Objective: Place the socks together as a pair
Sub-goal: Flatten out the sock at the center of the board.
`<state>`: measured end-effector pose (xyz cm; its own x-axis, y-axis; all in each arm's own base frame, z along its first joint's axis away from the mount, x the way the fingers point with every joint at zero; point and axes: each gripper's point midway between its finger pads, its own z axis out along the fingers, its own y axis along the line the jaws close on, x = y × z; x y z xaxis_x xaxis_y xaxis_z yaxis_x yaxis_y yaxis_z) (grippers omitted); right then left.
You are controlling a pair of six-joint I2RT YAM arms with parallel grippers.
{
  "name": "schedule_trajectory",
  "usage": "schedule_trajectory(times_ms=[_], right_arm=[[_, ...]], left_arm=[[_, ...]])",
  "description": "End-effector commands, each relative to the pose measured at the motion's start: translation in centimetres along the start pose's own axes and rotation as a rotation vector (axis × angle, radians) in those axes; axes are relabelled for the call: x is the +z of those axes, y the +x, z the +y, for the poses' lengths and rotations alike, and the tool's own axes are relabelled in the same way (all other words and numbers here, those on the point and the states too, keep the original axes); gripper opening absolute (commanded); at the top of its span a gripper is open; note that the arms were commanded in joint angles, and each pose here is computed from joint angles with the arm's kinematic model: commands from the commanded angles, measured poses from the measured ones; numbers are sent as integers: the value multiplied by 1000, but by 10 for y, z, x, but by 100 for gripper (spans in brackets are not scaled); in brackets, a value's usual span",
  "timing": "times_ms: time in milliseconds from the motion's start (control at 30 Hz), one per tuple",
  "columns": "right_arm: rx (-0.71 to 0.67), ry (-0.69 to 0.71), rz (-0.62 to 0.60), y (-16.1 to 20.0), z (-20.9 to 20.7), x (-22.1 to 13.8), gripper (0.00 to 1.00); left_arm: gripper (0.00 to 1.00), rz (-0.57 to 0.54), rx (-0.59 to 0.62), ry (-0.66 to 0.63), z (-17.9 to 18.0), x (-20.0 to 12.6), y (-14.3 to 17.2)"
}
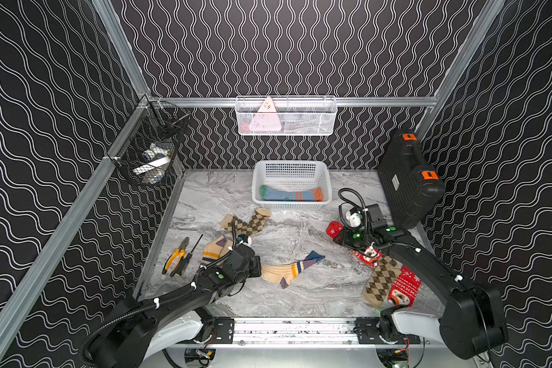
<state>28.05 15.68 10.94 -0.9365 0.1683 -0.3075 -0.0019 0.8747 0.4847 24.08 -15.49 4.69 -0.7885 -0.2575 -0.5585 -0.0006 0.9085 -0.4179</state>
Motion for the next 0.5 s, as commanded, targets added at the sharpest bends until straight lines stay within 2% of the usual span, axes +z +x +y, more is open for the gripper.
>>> schedule_trajectory(times_ms=[0,100,267,467], right_arm=[[-66,22,26,8,11,16,28],[-91,41,79,25,14,36,28],[-83,27,73,29,12,47,28],[-140,-62,52,28,29,51,40]], left_arm=[[2,-48,-33,0,0,8,-9],[2,-44,-57,-26,13,16,-4],[0,-65,-96,-62,35,17,3],[0,-93,-93,-94,45,8,-3]])
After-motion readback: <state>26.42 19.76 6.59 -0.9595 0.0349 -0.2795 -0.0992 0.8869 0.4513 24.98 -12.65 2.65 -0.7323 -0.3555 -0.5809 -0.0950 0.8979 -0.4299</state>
